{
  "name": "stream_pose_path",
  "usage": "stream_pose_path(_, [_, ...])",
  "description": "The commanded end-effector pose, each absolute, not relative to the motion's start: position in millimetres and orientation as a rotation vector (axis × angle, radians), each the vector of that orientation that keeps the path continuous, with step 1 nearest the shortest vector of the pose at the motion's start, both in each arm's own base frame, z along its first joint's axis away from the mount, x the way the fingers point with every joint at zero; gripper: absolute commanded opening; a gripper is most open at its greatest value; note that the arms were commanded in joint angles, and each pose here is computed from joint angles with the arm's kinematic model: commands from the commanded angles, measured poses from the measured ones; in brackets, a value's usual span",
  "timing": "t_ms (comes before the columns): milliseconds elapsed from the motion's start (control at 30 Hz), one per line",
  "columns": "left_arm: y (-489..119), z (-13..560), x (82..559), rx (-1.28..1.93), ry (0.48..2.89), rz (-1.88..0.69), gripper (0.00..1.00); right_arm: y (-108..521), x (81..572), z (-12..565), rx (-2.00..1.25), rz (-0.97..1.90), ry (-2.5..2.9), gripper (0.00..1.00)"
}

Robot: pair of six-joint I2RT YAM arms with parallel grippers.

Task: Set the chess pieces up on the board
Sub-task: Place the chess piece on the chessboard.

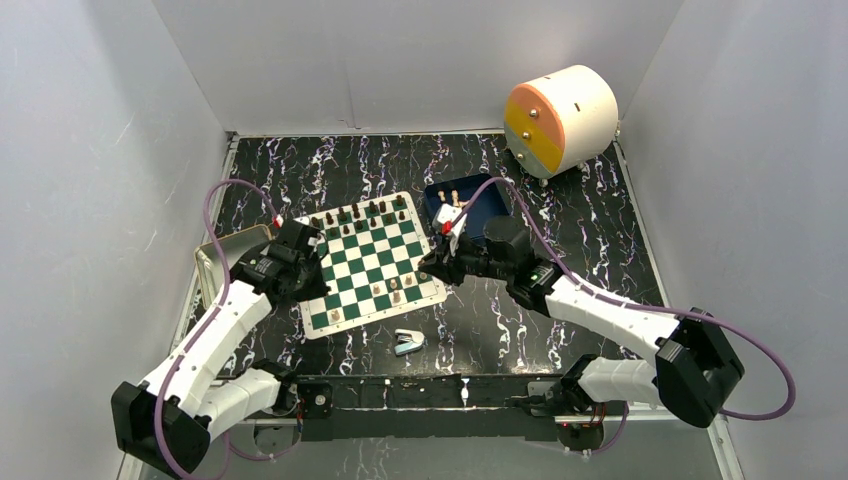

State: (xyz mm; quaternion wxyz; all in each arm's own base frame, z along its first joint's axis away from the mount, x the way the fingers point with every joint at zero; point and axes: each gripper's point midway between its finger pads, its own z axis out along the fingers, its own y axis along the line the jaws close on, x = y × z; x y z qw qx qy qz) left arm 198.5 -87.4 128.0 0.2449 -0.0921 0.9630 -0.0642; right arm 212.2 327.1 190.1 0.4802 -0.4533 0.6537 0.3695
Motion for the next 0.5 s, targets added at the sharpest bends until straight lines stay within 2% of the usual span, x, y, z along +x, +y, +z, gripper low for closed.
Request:
stream_pose_path(0, [-58.5,108.0,182.7,-0.346,2.654,0.015,0.00,325.8,206.7,207.6,-1.077,0.923,1.516,0.19])
stream_pose_path(467, [-51.5,81.1,190.1,-0.536,2.624,0.099,0.00,316.2,195.8,202.7,-1.065,0.938,1.496,0.20])
